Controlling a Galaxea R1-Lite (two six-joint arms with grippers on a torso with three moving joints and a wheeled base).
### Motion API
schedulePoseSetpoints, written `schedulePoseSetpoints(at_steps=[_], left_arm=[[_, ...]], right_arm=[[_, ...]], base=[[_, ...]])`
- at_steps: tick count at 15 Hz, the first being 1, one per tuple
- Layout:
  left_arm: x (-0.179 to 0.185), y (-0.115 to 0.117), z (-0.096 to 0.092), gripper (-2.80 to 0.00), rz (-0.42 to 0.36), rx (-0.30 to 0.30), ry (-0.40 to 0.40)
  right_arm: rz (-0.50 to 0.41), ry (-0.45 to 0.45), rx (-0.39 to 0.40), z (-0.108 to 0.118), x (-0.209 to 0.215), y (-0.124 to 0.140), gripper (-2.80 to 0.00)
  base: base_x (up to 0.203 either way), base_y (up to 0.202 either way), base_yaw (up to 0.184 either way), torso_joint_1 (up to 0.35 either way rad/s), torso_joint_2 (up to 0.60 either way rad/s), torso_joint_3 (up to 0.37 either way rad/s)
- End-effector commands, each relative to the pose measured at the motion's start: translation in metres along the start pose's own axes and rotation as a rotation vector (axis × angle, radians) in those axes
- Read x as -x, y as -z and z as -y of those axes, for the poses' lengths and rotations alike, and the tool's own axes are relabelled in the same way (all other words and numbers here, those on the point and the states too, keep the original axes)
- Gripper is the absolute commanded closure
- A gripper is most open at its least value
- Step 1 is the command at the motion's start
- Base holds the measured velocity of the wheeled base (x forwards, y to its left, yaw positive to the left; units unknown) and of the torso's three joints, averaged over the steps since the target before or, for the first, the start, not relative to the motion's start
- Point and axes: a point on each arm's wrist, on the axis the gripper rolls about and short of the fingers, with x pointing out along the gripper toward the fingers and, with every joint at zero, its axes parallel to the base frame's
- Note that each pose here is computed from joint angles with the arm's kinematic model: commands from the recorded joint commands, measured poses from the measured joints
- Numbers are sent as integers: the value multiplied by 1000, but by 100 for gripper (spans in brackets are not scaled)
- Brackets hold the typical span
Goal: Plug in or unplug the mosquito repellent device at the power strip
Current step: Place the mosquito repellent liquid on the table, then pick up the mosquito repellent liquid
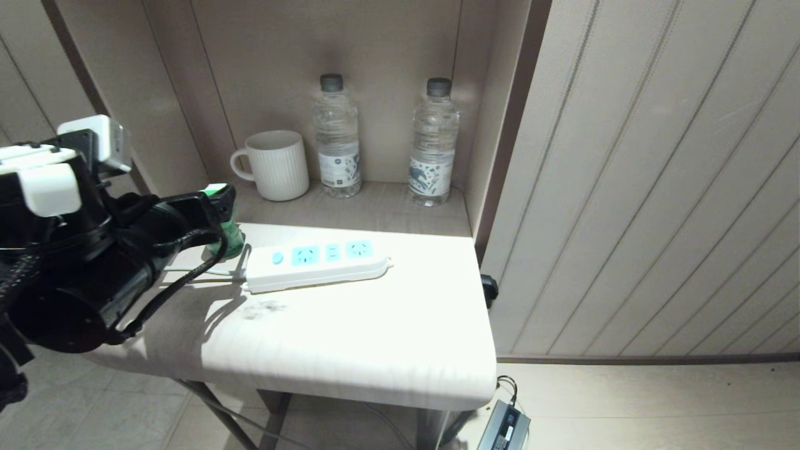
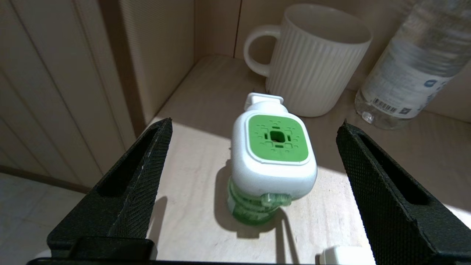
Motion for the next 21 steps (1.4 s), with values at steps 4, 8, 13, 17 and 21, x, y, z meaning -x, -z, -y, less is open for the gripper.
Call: schedulePoseSetpoints(at_steps=[4, 8, 13, 17, 21], left_arm=[[59, -47, -31, 0, 89, 53, 18], [128, -73, -74, 0, 132, 67, 18], [223, -52, -141, 0, 33, -20, -150], [243, 15, -153, 0, -76, -95, -389], [238, 39, -153, 0, -149, -104, -322]], right_arm=[[-1, 0, 0, 0, 0, 0, 0], [-1, 3, 7, 0, 0, 0, 0], [2, -6, 21, 0, 0, 0, 0], [-12, -32, 99, -1, 0, 1, 0], [-11, -34, 99, -1, 0, 1, 0]], base=[[0, 0, 0, 0, 0, 0], [0, 0, 0, 0, 0, 0], [0, 0, 0, 0, 0, 0], [0, 0, 0, 0, 0, 0], [0, 0, 0, 0, 0, 0]])
